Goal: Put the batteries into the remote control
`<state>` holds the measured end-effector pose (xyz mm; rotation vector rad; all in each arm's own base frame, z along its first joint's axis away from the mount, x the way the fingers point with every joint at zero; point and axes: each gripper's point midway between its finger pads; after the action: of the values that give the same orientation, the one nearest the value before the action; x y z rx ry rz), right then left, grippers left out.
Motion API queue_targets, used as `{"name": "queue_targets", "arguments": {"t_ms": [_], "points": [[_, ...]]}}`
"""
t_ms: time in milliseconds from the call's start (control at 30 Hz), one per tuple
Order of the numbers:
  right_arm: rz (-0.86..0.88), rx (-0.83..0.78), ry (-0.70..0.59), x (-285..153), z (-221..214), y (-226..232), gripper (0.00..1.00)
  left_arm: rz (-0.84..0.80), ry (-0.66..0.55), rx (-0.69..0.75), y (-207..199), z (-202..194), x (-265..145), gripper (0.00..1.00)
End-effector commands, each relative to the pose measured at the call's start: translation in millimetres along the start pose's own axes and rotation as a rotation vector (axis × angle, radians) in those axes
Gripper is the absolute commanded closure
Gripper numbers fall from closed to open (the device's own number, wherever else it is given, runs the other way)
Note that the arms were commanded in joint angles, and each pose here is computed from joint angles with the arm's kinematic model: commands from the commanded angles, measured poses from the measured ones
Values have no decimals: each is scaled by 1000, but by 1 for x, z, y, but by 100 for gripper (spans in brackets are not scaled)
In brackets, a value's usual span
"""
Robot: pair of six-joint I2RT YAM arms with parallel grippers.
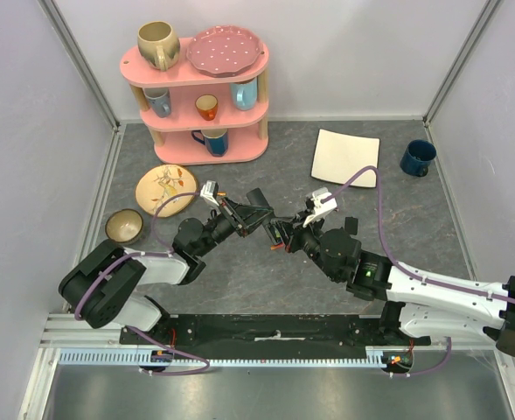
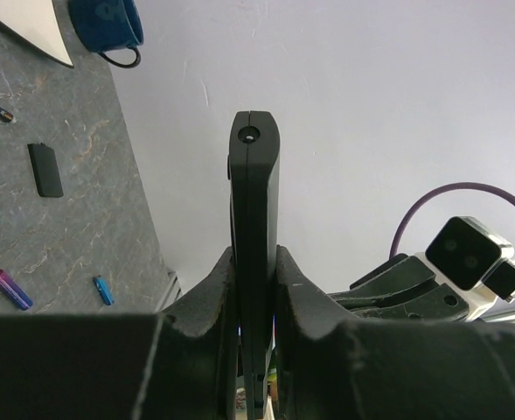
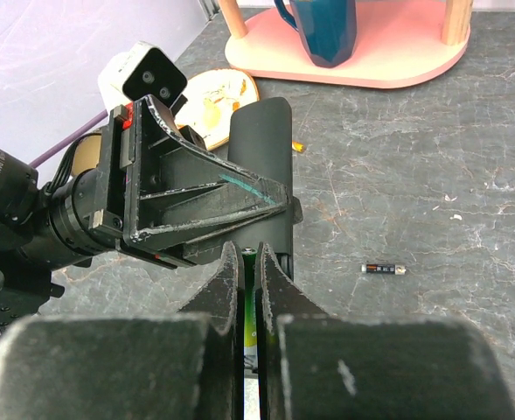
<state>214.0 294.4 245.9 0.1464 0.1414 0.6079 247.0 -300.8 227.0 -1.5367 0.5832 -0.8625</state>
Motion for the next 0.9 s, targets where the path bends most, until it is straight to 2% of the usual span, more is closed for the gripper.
{"name": "queue_targets", "arguments": {"t_ms": [0,467,867], "points": [[-18,12,-54,2,14,0,100,-161,51,6,-42,-9,4,98],[17,-10,33,1,-7,5,100,-182,42,23,-50,-9,3,98],[72,-35,190,1,-26,21,100,-226,-31,86,-64,1,-2,98]]}}
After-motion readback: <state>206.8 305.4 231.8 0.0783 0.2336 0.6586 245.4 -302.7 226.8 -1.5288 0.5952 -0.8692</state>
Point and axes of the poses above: each gripper's point midway between its finger pads, its own x axis out along the fingers, its own y axis along the line the jaws close on, z = x × y, and after that the axes turned 9 degrees about -x, right-handed
